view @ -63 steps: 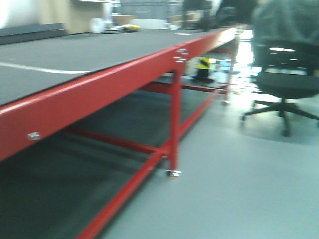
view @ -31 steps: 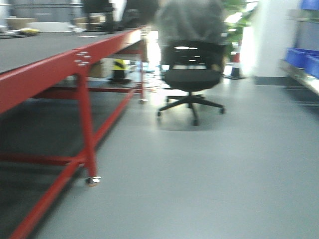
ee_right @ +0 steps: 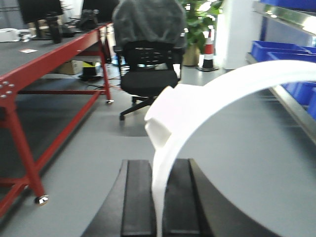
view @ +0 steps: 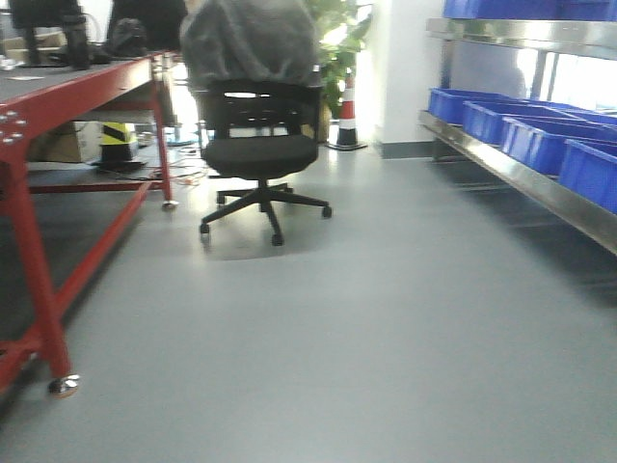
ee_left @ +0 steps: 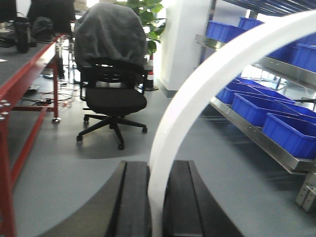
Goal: Grab PVC pipe and place in blue bin
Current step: 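Drive backward from the table and turn toward the blue bin shelf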
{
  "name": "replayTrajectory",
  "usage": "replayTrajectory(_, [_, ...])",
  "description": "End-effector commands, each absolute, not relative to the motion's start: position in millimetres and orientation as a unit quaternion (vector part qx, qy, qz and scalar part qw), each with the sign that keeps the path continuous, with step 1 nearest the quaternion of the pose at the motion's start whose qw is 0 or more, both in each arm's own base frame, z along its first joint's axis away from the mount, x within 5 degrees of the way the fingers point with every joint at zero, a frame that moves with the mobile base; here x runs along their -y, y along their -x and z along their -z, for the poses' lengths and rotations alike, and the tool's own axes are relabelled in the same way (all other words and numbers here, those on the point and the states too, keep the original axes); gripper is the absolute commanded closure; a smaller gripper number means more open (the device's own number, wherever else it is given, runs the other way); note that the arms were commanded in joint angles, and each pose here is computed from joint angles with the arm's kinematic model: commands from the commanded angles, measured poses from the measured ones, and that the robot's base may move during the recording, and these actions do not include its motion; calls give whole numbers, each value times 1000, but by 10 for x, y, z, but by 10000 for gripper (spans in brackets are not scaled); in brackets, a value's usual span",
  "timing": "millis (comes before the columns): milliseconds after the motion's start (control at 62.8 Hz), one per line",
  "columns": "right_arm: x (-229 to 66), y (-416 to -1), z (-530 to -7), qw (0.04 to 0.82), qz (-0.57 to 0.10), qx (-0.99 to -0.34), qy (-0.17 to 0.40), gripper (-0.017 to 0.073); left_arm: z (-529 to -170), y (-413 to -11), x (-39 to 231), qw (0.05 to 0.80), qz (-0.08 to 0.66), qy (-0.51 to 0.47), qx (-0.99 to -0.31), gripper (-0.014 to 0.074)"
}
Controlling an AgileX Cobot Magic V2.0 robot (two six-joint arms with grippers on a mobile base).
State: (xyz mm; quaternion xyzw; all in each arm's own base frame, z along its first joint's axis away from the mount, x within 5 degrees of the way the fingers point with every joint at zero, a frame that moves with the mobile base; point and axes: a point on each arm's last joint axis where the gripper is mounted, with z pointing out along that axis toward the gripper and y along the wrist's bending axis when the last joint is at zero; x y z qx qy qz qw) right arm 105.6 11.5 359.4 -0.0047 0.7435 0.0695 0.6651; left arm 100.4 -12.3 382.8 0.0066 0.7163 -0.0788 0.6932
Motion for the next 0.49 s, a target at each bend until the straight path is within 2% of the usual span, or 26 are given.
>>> replayTrajectory(0, [-113,-1047,-3628,679,-66,-731,8,728,-3862,-987,119,707,79,-6,-703,704])
replayTrajectory(477, [-113,-1047,-3628,679,-66,-731,8,728,-3862,-987,119,707,79,-6,-703,704])
